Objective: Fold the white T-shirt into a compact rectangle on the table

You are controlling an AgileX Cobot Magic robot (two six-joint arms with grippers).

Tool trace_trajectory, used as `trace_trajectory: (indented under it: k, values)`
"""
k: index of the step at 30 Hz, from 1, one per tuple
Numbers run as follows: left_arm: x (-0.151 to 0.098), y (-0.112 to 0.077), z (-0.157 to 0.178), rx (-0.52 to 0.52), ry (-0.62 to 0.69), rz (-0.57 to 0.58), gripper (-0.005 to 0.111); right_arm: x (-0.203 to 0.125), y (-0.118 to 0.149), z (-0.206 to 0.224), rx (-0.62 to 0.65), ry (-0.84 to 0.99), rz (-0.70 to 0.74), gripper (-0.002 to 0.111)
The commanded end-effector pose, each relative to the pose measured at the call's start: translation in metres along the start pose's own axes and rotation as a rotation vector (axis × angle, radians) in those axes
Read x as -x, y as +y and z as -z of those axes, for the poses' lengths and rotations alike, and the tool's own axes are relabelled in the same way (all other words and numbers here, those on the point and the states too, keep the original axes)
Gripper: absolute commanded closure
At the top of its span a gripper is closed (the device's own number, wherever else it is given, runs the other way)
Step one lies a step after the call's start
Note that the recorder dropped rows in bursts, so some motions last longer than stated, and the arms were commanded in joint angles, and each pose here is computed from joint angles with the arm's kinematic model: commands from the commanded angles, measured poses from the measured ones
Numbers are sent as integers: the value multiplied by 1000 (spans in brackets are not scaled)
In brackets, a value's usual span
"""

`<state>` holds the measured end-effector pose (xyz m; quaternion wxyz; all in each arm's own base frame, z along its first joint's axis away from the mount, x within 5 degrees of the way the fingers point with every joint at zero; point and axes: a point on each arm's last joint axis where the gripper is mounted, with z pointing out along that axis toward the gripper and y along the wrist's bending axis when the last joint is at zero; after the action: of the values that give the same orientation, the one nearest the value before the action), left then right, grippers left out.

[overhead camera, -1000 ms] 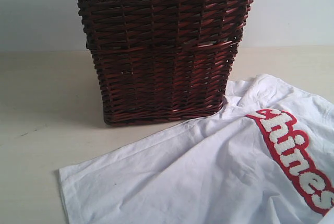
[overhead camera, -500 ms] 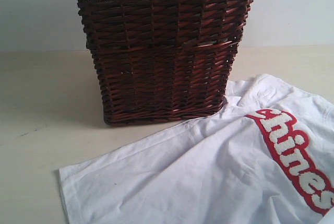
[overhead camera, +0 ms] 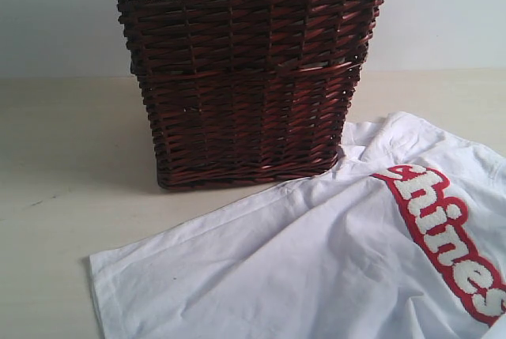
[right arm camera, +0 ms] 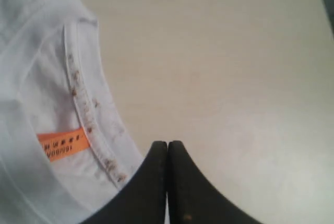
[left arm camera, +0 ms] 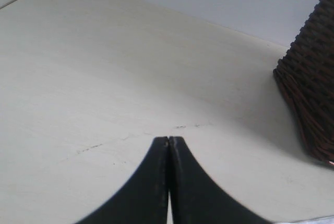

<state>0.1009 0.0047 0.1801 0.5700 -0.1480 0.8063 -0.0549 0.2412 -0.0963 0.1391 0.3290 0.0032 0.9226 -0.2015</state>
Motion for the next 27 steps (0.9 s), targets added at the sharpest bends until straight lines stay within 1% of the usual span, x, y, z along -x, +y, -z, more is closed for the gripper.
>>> trace_trajectory:
  k: [1,9,12,15,20,24,25,26,27]
  values:
    - [-1,0,0,0,5,2,107,20,-11,29,-21,-136,-6,108]
    - [-1,0,0,0,5,2,107,38,-22,81,-36,-297,-39,108]
    - [-1,0,0,3,1,2,107,40,-24,97,-22,-341,-90,108]
    - [3,4,0,39,-43,-1,107,40,-22,111,18,-356,-112,108]
    - [2,3,0,31,-31,17,107,36,-16,123,95,-336,-102,108]
    - [-2,-1,0,-16,18,96,107,36,-16,124,104,-335,-120,108]
    - [-4,-3,0,-34,41,147,107,36,-16,124,105,-335,-126,108]
    - [-2,-9,0,-75,68,174,107,36,-16,124,106,-335,-128,108]
    - [3,-18,1,-141,105,149,107,36,-16,124,107,-334,-128,108]
